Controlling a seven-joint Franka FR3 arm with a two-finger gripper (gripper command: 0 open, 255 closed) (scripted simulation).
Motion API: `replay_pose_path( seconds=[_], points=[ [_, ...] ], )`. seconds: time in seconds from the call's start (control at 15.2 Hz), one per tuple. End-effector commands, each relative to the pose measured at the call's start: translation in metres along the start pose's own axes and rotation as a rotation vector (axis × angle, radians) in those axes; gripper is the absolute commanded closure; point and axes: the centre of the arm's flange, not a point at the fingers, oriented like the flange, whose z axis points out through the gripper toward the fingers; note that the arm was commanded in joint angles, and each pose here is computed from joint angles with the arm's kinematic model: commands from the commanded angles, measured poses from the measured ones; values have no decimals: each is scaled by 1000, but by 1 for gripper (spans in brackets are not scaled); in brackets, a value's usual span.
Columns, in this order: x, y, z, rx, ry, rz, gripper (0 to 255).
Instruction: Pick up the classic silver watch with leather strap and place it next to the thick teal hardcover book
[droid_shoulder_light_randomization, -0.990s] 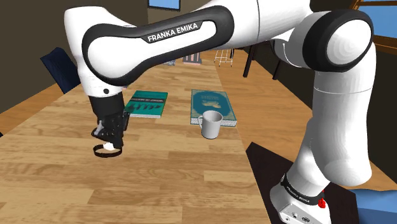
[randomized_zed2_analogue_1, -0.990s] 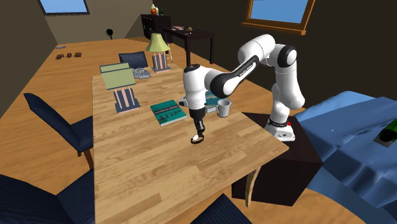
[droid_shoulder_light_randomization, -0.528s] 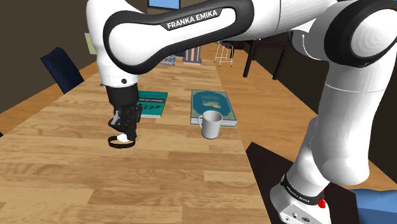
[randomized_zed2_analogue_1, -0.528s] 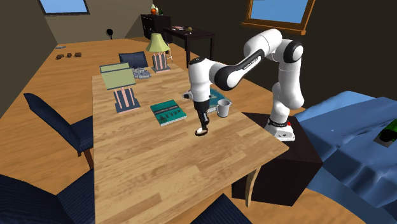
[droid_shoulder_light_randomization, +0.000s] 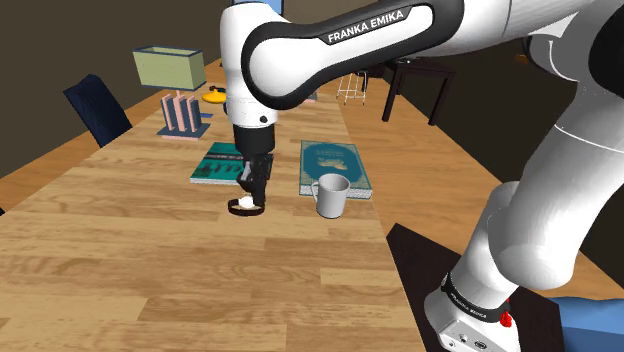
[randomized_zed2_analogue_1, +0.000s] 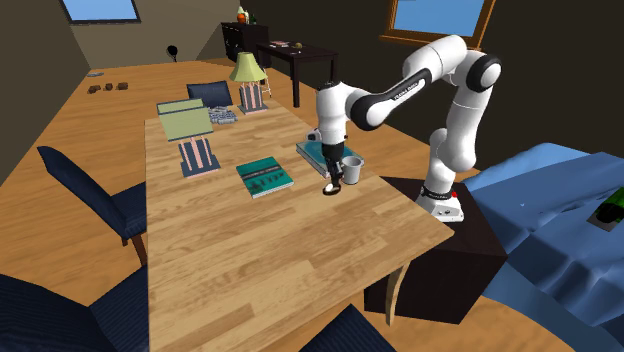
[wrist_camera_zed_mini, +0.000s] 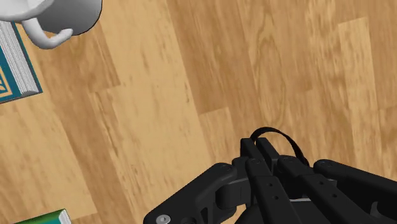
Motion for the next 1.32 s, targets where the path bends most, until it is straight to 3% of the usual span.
replay_pose_path(
  seconds=[0.0, 1.25],
  points=[
    [-17, 17, 2, 0, 0, -1, 255],
    [-202, 187, 0, 0, 0, -1, 255]
  ],
)
